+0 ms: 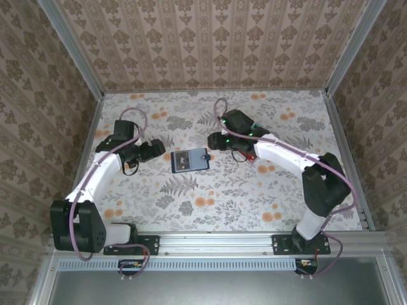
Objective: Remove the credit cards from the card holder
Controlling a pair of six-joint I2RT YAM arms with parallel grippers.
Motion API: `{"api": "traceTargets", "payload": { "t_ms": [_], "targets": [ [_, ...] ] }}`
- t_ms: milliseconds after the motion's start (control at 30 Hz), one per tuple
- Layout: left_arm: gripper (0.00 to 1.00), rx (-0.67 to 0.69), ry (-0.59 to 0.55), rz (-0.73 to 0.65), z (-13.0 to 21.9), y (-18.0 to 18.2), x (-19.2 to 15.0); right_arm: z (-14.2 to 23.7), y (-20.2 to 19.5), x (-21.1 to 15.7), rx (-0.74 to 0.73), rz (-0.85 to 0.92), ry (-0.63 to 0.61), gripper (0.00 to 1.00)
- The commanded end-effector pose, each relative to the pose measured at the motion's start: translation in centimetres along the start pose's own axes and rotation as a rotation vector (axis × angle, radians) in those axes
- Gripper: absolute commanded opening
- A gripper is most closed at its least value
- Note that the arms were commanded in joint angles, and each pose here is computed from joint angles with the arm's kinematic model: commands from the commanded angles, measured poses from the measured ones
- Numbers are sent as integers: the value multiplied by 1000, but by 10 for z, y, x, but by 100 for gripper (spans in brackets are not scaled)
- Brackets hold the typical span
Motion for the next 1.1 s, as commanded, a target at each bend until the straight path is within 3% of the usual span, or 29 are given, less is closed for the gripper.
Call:
{"api": "traceTargets", "payload": {
  "t_ms": [0, 200, 567, 733, 1067],
  "targets": [
    [96, -46, -11, 42, -2, -3, -1, -32, 38, -16, 113, -151, 67, 49],
    [95, -45, 16, 48, -10, 1, -8, -76, 77, -34, 184, -161, 159, 46],
    [95, -49, 59, 65, -22, 2, -11, -128, 62, -53, 25, -155, 256, 42],
    [97, -56, 60, 75, -25, 0, -10, -135, 55, -60, -13, -154, 284, 42],
    [97, -66, 118, 59, -39, -12, -17, -117, 41, -108, -31, -250, 376, 40]
  ]
}}
Point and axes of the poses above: each hand's point on the last joint's axis, 136 mm out from that joint toward the fingers, its own z axis back along the fingers, its own y axis along the line the jaws close on, x = y × z, the point moved 1 cm from there along z, back along the fingers, and after that the axes turned 9 degrees about z, right-handed, at the moved point
